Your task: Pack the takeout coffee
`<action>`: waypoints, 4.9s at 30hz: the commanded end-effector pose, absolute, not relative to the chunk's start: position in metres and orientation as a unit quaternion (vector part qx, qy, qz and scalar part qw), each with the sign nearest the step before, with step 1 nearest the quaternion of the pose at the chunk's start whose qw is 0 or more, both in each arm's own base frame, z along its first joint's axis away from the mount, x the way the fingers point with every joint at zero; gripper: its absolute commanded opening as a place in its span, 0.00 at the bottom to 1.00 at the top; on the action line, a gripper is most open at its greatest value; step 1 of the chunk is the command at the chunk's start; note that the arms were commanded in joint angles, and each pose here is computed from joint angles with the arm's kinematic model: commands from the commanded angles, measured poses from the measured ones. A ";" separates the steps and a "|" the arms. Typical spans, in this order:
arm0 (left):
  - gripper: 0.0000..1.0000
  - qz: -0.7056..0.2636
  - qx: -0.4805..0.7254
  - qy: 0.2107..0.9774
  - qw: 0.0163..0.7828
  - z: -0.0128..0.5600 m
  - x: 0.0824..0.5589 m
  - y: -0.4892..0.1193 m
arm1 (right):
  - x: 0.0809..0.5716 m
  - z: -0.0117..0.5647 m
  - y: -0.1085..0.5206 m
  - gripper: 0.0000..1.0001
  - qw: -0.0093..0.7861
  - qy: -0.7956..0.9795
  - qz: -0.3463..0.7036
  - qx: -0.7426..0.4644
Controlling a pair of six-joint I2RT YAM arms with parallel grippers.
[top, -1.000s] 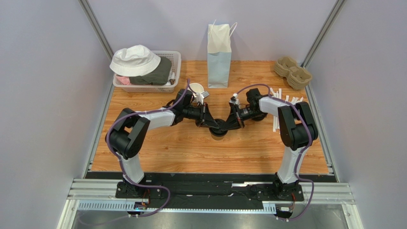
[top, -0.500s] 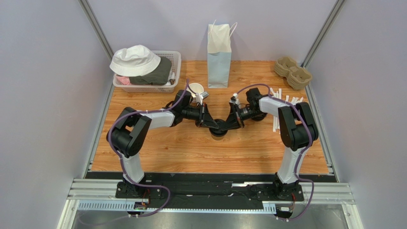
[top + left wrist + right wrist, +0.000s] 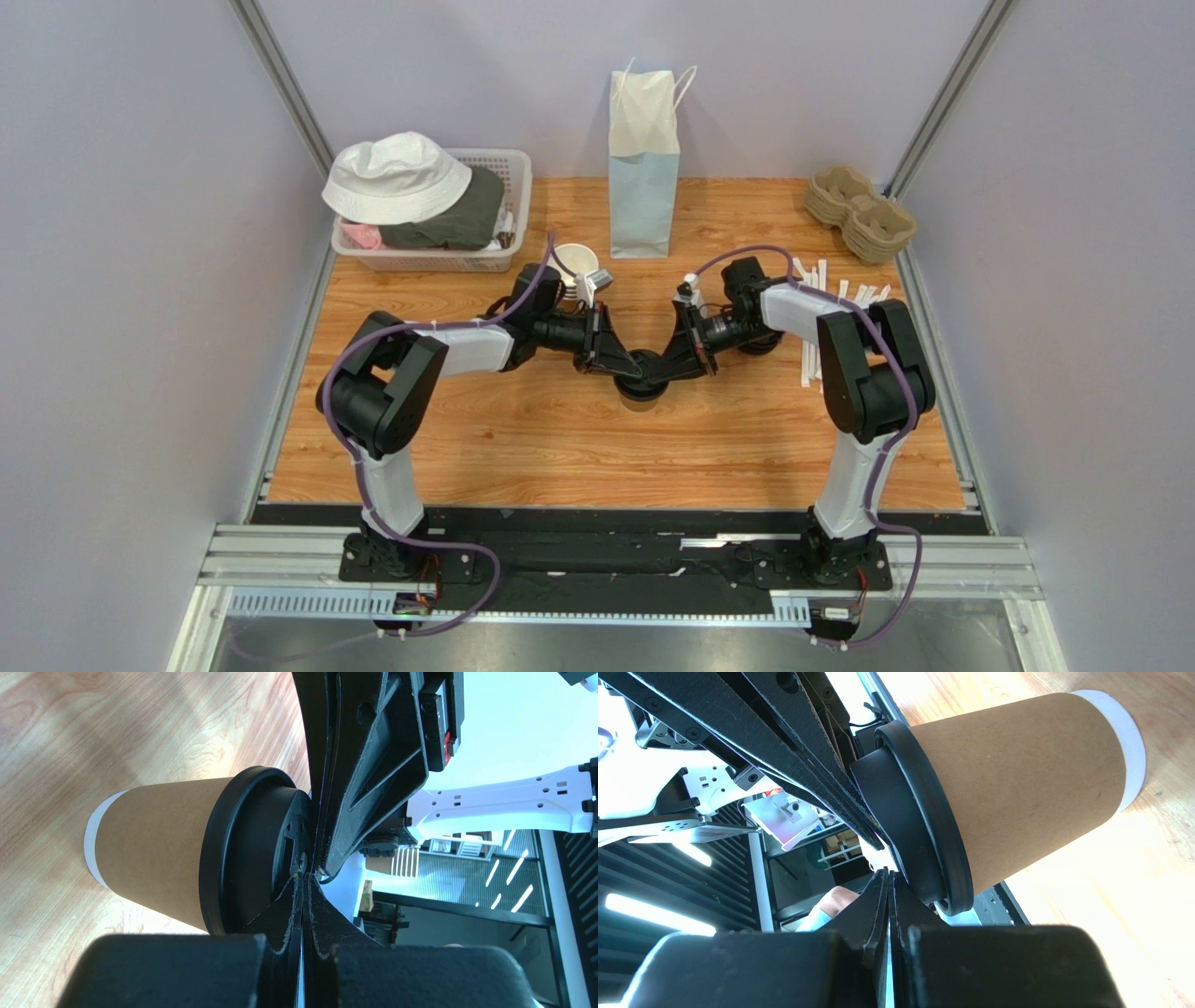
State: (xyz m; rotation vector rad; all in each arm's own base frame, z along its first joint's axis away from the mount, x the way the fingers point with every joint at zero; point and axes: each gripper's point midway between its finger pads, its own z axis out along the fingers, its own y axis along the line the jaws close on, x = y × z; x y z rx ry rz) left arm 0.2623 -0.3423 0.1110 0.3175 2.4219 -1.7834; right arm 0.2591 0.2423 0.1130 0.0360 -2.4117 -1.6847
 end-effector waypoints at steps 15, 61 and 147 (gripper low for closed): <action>0.00 -0.569 0.138 0.803 0.112 0.134 0.273 -0.347 | 0.276 0.133 0.246 0.07 0.016 -0.833 -0.550 0.064; 0.17 -0.464 0.065 0.872 0.139 0.106 0.309 -0.329 | 0.260 0.099 0.218 0.17 -0.022 -0.895 -0.441 0.060; 0.00 -0.552 0.145 0.811 0.131 0.136 0.251 -0.336 | 0.257 0.133 0.256 0.24 -0.030 -0.861 -0.490 0.133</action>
